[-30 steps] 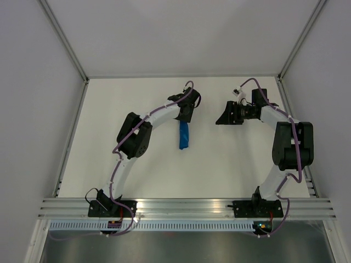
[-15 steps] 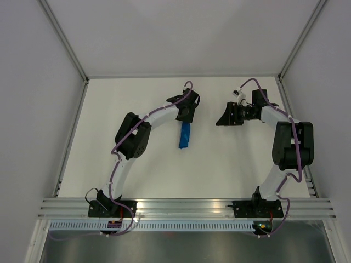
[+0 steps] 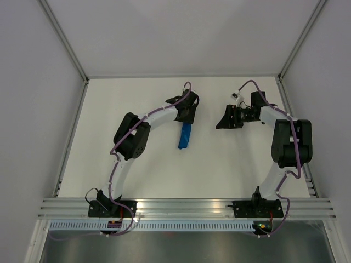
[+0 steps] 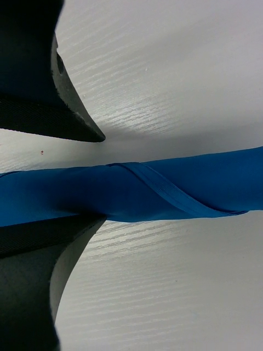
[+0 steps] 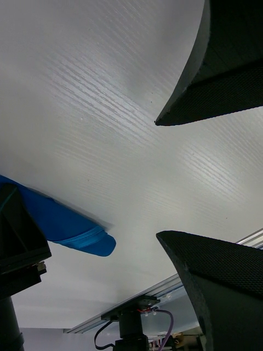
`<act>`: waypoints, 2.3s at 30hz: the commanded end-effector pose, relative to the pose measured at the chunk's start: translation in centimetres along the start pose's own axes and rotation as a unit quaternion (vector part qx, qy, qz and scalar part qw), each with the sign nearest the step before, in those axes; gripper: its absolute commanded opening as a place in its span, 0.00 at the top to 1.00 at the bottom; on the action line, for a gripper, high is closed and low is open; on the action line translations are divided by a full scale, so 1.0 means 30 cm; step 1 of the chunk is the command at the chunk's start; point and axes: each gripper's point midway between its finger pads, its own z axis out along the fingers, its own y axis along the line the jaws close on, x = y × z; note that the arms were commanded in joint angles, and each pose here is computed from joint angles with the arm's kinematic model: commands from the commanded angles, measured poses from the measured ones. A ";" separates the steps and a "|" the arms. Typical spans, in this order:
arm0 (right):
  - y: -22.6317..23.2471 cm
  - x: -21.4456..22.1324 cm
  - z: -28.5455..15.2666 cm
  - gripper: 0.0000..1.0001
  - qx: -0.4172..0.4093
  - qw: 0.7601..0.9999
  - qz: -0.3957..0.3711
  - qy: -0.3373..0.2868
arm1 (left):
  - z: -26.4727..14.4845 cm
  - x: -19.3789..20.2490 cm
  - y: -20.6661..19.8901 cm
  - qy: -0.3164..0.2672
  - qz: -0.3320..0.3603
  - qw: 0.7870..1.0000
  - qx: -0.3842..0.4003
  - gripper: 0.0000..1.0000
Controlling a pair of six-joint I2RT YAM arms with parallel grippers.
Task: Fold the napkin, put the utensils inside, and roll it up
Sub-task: Roll the napkin with the utensil
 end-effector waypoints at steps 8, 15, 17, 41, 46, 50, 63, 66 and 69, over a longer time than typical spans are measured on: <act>0.008 -0.028 -0.003 0.18 -0.017 1.000 -0.023 0.001 | -0.066 -0.043 -0.003 -0.007 -0.026 0.999 0.024 0.40; 0.000 -0.028 0.004 0.18 -0.019 1.000 -0.019 0.003 | -0.082 -0.059 -0.008 -0.013 -0.020 0.999 0.032 0.39; -0.002 -0.029 0.005 0.18 -0.018 1.000 -0.018 0.004 | -0.088 -0.069 -0.014 -0.018 -0.018 0.999 0.038 0.39; 0.030 -0.109 -0.071 0.17 0.033 0.997 -0.068 -0.025 | -0.541 -0.336 0.039 -0.156 -0.025 0.984 0.085 0.39; 0.080 -0.155 -0.151 0.17 0.073 0.991 -0.099 -0.057 | -0.733 -0.254 0.073 -0.177 -0.025 0.976 0.127 0.39; 0.155 -0.191 -0.275 0.14 0.121 0.978 -0.144 -0.095 | -0.854 -0.157 0.103 -0.196 -0.024 0.967 0.159 0.39; 0.279 -0.080 -0.576 0.02 0.283 0.919 -0.220 -0.162 | -1.056 0.155 0.260 -0.243 0.005 0.956 0.162 0.34; 0.280 -0.046 -0.578 0.02 0.288 0.918 -0.216 -0.166 | -1.051 0.195 0.277 -0.241 0.008 0.958 0.157 0.34; 0.290 -0.041 -0.581 0.02 0.286 0.916 -0.218 -0.176 | -1.050 0.216 0.281 -0.239 0.006 0.958 0.158 0.33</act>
